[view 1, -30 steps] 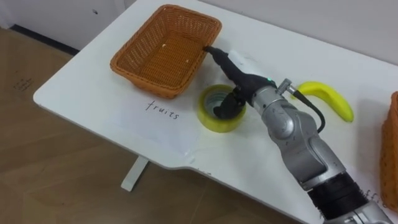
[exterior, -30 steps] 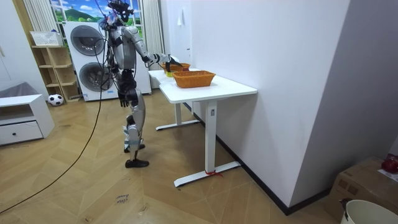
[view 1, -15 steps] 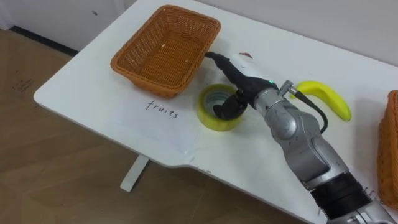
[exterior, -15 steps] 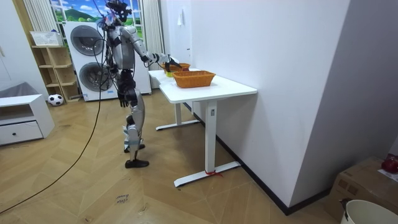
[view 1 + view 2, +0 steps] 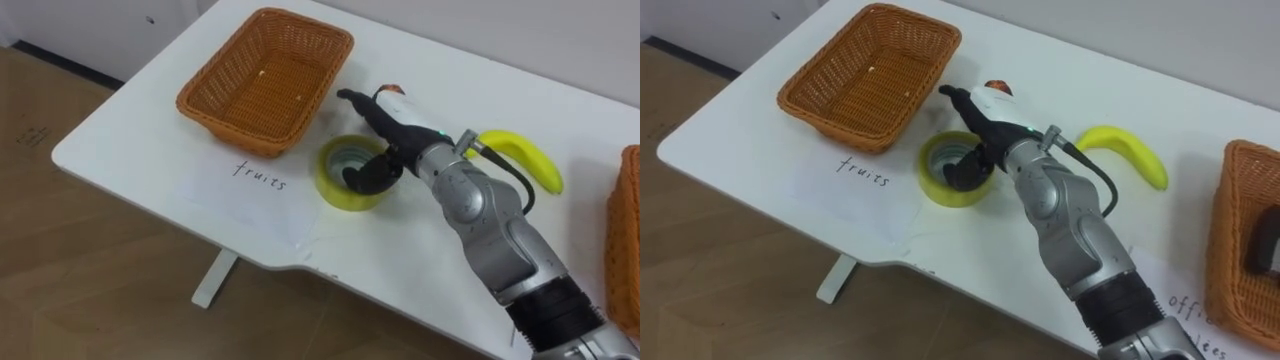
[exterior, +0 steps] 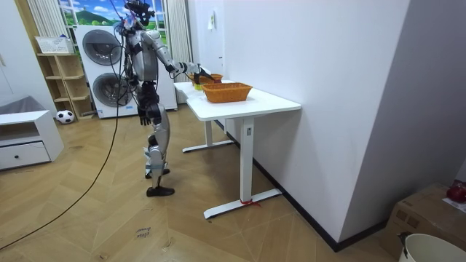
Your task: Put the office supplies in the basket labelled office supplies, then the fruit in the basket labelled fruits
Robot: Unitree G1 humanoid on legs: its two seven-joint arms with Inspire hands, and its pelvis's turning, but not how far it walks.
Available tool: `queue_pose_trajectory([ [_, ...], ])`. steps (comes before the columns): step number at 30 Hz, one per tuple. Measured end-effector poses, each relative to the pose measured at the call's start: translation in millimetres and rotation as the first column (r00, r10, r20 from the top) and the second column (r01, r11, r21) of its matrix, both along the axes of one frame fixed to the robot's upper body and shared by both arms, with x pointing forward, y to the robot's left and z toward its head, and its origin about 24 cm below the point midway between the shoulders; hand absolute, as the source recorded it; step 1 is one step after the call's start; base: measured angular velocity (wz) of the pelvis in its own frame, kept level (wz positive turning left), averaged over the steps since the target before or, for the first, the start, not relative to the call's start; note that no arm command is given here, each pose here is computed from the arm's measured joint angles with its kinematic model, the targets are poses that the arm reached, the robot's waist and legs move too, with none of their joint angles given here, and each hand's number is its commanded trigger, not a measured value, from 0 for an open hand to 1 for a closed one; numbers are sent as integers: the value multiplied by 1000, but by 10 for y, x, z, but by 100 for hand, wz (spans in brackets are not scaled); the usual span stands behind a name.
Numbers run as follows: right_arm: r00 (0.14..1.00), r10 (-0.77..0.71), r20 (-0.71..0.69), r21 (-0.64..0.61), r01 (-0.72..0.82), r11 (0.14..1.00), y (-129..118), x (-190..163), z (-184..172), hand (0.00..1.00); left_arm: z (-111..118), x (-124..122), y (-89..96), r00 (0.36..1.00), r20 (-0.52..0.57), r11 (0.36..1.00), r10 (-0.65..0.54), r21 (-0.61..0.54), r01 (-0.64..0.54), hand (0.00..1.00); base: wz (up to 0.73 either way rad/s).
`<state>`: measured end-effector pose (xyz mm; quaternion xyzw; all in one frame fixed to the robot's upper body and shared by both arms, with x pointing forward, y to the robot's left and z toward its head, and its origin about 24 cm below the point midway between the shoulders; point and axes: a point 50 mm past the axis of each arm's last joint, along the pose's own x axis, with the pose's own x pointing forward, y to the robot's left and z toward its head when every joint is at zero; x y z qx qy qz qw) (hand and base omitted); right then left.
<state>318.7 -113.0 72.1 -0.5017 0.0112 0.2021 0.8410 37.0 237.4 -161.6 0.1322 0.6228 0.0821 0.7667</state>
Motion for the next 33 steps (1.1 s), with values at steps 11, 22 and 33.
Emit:
queue_pose_trajectory([
  [11, 1000, -4, -17, -3, 4, 1000, -6, -2, -14, 0, -3, -6, -9, 1000, -7, 1000, 1, 4, -1, 0, 0],
  [22, 984, 19, -177, 8, -18, 1000, -65, -10, -143, 100, 5, 33, 5, 1000, -8, 1000, 11, -2, -11, 0, 0],
  [33, 970, -22, -242, 43, 33, 999, -164, 61, -182, 100, 13, 47, 38, 1000, -10, 1000, 4, -9, -4, 0, 3],
])
